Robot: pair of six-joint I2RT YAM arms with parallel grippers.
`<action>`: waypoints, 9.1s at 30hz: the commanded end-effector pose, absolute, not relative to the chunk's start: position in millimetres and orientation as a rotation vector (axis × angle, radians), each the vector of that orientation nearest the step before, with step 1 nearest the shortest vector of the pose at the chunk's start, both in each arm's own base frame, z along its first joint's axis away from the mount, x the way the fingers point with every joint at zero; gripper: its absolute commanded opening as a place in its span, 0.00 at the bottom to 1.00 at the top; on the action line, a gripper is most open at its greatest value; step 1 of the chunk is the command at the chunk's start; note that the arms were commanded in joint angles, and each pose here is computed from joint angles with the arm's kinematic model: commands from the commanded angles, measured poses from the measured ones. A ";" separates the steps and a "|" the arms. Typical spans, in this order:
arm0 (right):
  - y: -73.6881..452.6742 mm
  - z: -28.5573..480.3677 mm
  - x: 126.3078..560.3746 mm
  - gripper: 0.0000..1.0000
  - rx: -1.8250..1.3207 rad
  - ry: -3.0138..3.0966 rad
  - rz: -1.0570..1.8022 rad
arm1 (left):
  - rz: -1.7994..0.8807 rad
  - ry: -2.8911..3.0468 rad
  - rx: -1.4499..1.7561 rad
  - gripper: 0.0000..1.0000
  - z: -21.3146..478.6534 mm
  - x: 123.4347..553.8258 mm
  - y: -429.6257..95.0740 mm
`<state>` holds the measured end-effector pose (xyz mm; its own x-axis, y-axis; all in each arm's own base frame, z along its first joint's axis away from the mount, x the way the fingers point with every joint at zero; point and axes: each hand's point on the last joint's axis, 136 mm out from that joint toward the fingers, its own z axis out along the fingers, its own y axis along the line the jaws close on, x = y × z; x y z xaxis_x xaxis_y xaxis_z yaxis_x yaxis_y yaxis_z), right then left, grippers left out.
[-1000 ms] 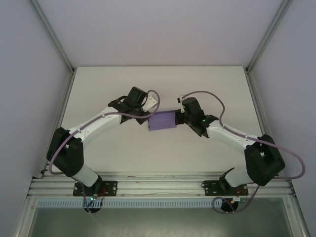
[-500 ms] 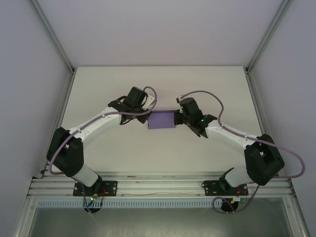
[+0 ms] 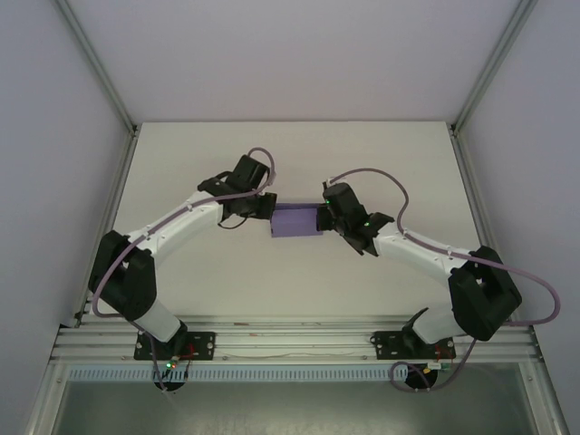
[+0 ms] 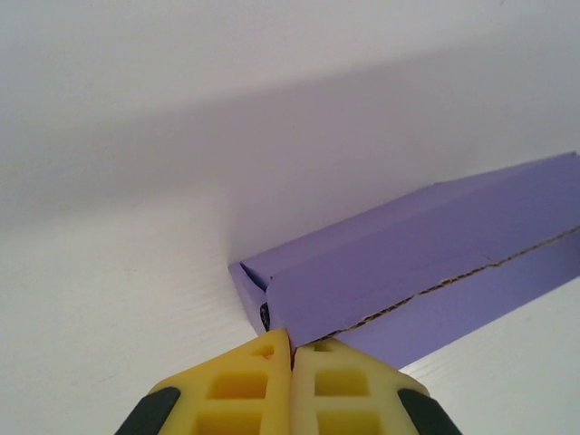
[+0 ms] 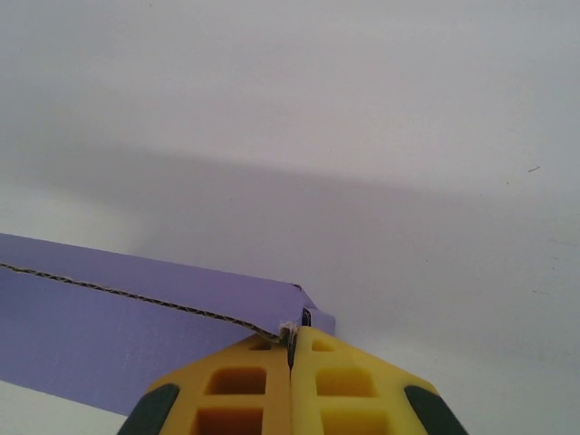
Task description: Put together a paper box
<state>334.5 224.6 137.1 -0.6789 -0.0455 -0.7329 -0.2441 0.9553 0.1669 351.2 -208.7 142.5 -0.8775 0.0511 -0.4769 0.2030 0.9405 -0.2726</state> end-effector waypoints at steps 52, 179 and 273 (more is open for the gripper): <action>207.5 176.4 357.1 0.62 0.023 2.192 0.457 | -0.374 2.823 0.091 0.00 56.9 323.1 -203.5; 265.8 79.0 387.1 0.60 -1.459 1.890 -0.787 | -0.198 2.402 -0.285 1.00 139.4 338.9 -81.7; 302.4 -10.3 363.1 0.45 -1.066 2.838 0.975 | -0.719 2.529 -0.800 0.00 -14.0 386.6 -272.3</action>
<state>452.4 256.9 52.8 -0.7429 -0.5353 -0.4019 -0.6633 0.6696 0.3342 418.7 -255.5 41.9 -0.6844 -0.6687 -0.2905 -0.3535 0.6528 -0.6700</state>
